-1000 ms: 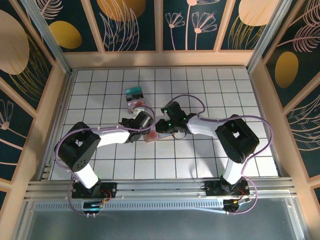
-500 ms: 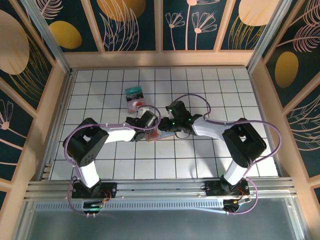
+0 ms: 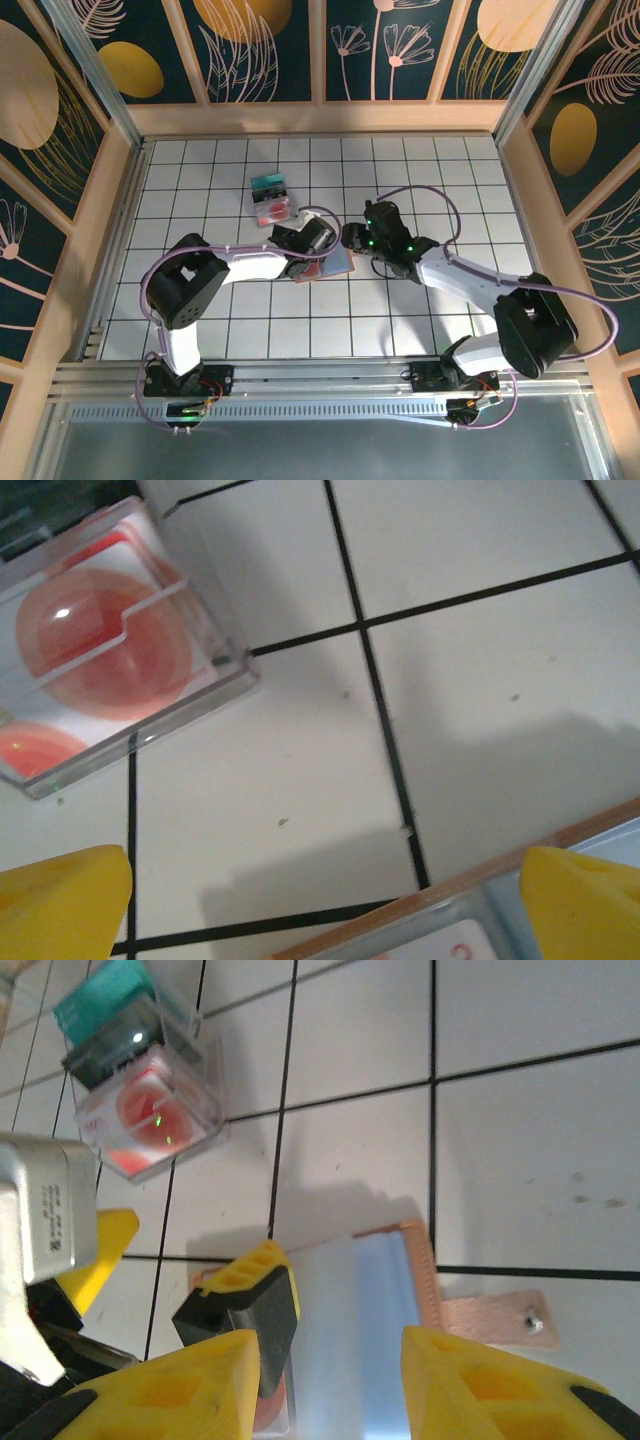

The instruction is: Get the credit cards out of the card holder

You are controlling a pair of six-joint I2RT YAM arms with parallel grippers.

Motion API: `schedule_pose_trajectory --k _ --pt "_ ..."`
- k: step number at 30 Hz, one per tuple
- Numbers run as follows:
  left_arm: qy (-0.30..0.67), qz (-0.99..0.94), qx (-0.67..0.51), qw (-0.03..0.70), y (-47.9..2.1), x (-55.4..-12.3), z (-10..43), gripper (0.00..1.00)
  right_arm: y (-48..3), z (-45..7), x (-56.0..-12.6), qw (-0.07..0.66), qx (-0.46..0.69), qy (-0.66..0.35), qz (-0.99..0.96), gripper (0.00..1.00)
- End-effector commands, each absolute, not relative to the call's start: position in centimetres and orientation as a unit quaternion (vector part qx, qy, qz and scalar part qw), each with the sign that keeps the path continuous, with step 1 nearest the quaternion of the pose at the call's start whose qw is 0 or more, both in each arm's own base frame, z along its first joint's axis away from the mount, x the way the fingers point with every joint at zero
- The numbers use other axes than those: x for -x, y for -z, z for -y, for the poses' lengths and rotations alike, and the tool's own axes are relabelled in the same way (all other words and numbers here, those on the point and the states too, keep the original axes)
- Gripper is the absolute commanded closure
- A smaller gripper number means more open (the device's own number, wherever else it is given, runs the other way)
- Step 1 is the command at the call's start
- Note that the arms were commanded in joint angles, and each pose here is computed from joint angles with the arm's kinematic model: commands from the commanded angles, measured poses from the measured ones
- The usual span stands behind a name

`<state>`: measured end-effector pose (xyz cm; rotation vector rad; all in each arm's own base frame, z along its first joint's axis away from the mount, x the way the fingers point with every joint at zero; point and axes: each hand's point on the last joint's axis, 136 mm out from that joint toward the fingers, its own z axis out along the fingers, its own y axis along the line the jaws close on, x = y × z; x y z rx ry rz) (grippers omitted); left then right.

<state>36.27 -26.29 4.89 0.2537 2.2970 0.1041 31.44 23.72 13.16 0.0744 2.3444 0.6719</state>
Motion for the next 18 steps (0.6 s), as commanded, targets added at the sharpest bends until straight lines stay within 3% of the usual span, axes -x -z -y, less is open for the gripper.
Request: schedule_pose_trajectory --k 1,8,18 --pt "-0.055 -0.909 -0.118 0.397 -4.4 -36.5 27.2 0.01 -14.5 -20.9 -32.0 0.389 -0.072 -0.218 -0.892 0.58" --pt "-0.072 -0.91 -0.127 0.388 -3.4 -36.6 28.0 0.01 -16.7 -19.5 -31.5 0.424 -0.086 -0.224 -0.873 0.45" --pt "-0.018 -0.901 -0.04 0.431 -8.6 -36.2 26.8 0.01 -16.7 -20.3 -31.7 0.41 -0.068 -0.228 -0.881 0.46"
